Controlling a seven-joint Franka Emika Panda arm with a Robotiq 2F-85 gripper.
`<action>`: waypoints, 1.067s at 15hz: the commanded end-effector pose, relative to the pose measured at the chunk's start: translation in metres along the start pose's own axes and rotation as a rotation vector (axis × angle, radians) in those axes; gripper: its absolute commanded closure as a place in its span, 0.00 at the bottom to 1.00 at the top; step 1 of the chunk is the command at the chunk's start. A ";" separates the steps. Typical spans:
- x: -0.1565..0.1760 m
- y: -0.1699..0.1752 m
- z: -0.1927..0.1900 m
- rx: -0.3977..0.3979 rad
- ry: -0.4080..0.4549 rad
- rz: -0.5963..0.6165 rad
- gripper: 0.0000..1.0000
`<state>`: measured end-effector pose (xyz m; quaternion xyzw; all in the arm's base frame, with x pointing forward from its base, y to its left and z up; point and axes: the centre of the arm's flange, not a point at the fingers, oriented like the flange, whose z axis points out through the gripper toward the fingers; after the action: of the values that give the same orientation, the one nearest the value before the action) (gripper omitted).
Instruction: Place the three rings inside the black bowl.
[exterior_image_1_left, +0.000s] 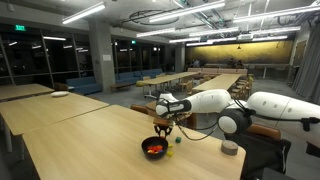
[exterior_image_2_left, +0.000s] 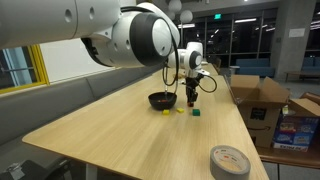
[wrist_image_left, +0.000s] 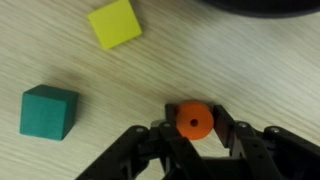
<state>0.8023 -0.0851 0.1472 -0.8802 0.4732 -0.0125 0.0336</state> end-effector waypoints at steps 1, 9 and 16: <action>-0.003 -0.047 -0.018 0.025 0.005 -0.071 0.81; -0.026 -0.073 -0.065 0.067 0.075 -0.137 0.81; -0.066 -0.088 -0.104 0.081 0.112 -0.246 0.82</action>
<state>0.8250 -0.0011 0.2311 -0.9176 0.3869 -0.0771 0.0486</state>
